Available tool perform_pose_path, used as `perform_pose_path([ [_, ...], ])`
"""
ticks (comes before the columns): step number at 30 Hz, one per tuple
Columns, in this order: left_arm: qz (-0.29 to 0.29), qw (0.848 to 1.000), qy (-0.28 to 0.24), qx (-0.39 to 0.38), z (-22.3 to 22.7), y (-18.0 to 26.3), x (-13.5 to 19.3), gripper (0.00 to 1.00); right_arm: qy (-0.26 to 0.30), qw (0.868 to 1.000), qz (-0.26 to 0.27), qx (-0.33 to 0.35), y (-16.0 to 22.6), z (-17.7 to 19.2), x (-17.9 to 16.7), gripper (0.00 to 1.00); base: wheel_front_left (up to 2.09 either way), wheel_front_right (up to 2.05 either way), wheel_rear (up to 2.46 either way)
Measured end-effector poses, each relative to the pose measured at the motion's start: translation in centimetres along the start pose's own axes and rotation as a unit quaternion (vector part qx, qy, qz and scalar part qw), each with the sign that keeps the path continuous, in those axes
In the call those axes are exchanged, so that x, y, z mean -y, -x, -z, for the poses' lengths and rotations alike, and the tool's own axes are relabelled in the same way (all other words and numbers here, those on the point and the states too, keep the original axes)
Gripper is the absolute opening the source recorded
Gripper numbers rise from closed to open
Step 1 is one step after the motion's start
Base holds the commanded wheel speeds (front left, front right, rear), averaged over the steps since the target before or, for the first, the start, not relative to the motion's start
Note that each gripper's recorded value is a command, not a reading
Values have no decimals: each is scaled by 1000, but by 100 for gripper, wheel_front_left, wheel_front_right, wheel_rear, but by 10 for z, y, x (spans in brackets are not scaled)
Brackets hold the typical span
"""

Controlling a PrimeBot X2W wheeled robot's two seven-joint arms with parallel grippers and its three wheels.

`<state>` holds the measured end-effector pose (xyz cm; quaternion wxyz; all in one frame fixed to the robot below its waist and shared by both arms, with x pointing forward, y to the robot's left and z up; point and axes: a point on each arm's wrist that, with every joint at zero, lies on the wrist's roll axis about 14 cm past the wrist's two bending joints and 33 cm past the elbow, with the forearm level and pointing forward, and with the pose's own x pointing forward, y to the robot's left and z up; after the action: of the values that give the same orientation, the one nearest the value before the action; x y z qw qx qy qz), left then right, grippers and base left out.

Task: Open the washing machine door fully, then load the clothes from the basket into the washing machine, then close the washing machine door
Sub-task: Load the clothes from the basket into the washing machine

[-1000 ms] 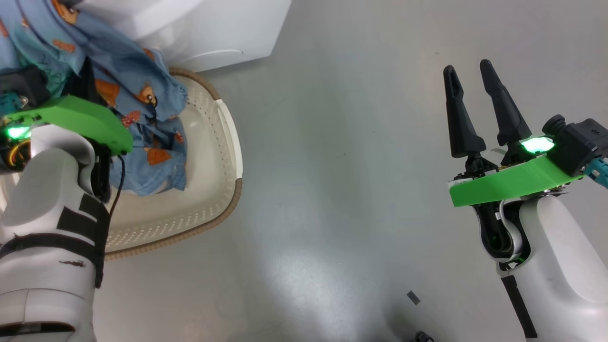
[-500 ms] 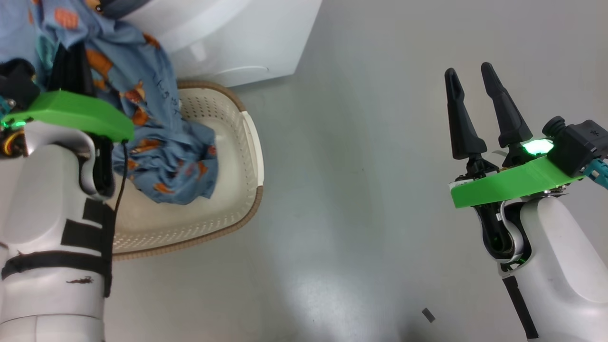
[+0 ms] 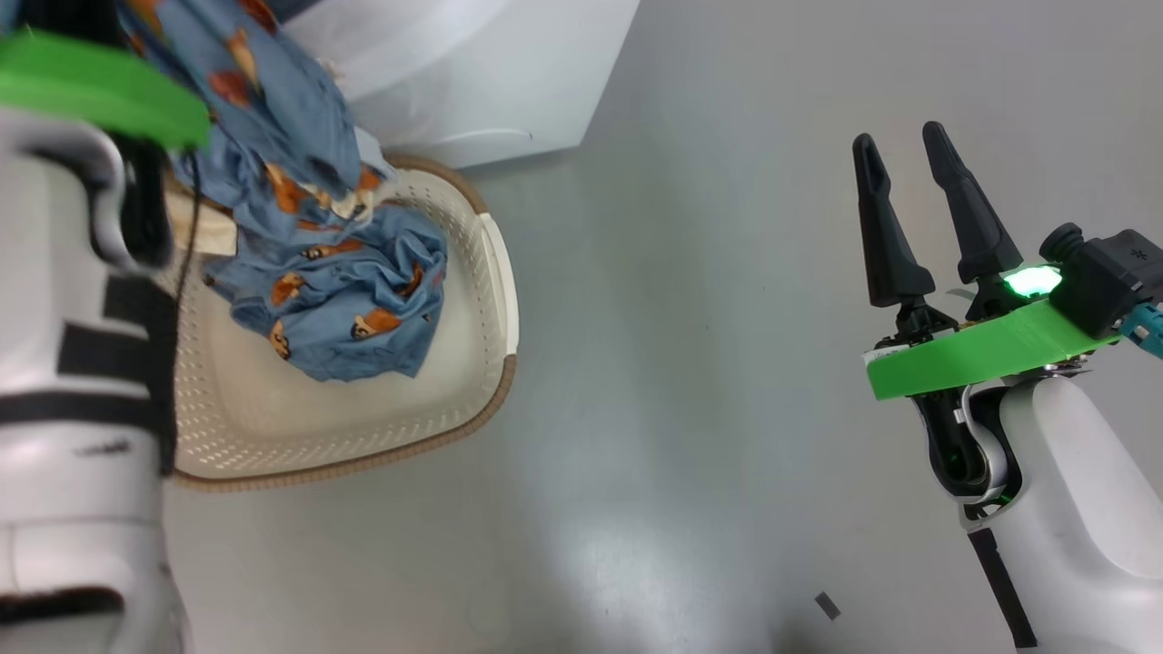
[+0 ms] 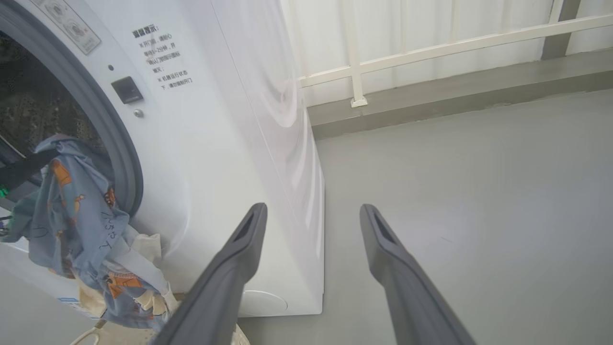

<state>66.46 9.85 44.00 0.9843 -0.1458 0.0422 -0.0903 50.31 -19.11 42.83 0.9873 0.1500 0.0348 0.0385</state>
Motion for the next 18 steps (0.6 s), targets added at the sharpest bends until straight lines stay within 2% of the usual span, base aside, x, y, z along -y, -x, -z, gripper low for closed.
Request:
perform_pose_path([
  [13,-2,999,-46,-20,1,-69,-5,0,1,999,35,-34,6,31,25,100,0,0,0],
  [18,7,998,-60,16,-9,-92,1,0,6,998,48,-46,11,39,35,100,0,0,0],
])
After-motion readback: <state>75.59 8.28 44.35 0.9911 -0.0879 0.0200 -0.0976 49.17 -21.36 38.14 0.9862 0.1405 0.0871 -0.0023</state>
